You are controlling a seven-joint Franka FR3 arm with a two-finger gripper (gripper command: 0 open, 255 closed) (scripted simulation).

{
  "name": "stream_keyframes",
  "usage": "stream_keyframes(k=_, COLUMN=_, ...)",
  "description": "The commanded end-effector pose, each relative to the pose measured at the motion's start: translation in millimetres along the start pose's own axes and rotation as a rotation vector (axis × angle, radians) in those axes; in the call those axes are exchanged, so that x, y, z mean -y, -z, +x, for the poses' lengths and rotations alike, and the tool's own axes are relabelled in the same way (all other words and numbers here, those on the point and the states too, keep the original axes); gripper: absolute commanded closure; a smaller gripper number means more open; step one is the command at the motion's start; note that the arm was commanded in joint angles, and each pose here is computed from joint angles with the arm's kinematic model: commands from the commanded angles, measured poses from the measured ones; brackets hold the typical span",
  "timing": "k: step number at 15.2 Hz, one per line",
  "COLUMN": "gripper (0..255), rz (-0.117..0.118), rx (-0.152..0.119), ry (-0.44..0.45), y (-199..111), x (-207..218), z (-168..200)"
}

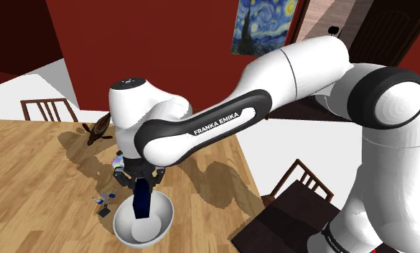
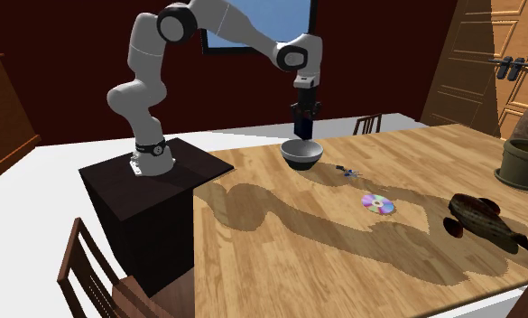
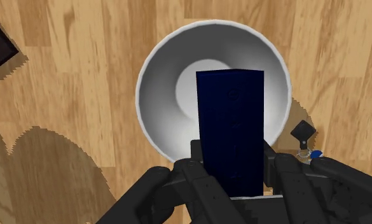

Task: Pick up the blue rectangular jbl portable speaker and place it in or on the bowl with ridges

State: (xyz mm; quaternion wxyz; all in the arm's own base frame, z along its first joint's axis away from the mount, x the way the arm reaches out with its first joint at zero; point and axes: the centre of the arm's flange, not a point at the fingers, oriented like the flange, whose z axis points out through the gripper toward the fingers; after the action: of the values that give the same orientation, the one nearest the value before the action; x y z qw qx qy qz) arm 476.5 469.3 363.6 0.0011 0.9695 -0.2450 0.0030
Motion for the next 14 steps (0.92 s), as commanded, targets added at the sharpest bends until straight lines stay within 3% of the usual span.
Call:
stream_keyframes(k=1, gripper=255, rz=0.001, rx=0.0, ry=0.0, y=-10.4, x=0.6, z=-0.4)
stream_keyframes(k=9, gripper=255, rz=0.001, rx=0.0, ry=0.0, y=-52.6, x=0.6, z=-0.7)
stream_keyframes(k=14, gripper=255, rz=0.001, rx=0.0, ry=0.0, y=-55.5, x=0.6, z=-0.7)
